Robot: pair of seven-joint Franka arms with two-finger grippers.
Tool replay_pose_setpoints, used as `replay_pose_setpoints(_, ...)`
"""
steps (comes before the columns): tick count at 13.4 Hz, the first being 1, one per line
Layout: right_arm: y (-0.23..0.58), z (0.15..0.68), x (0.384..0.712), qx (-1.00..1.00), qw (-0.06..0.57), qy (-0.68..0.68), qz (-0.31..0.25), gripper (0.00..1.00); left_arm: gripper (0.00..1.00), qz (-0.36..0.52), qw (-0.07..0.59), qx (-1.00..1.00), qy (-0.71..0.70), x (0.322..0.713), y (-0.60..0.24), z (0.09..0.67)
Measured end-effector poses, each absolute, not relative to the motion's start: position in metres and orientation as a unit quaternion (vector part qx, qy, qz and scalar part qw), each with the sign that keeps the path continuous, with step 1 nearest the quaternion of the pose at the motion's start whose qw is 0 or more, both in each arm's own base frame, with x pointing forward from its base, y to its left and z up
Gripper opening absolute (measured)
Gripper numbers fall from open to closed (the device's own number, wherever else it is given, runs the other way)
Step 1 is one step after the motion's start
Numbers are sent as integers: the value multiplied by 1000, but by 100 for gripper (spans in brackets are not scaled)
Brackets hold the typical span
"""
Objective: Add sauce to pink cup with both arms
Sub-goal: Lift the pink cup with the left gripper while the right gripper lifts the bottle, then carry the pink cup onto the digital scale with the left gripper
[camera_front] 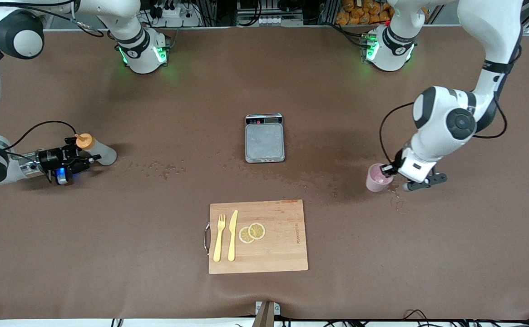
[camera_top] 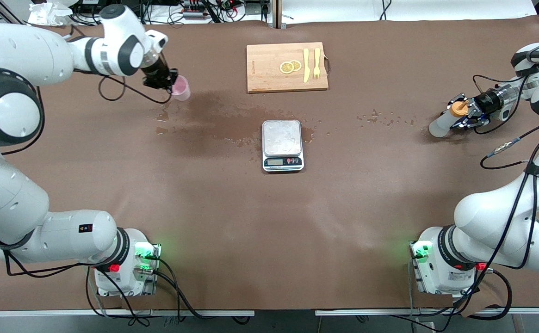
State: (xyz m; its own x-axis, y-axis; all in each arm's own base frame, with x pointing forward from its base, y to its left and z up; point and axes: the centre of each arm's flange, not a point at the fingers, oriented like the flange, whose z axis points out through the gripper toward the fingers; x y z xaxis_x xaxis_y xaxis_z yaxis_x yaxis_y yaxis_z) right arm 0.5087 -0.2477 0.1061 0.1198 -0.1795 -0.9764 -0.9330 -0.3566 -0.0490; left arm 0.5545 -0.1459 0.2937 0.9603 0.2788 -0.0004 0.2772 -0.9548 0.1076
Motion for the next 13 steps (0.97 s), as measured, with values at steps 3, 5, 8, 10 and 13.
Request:
replay_pose_setpoints(3,-249,106,508,-650,374,427,505,48,4,-6,67,981,181,538,-214,312)
replay_pose_setpoints(5,-249,106,508,-651,374,427,505,47,4,-10,75,974,213,530,-256,329)
replay_pose_setpoints(8,-251,113,513,-651,371,428,506,39,4,-16,83,965,247,511,-320,349)
replay_pose_setpoints(10,-251,124,521,-649,358,438,509,41,4,-23,86,959,268,490,-360,354)
replay_pose_setpoints(13,-244,139,531,-651,344,442,513,41,4,-40,78,952,294,454,-417,343)
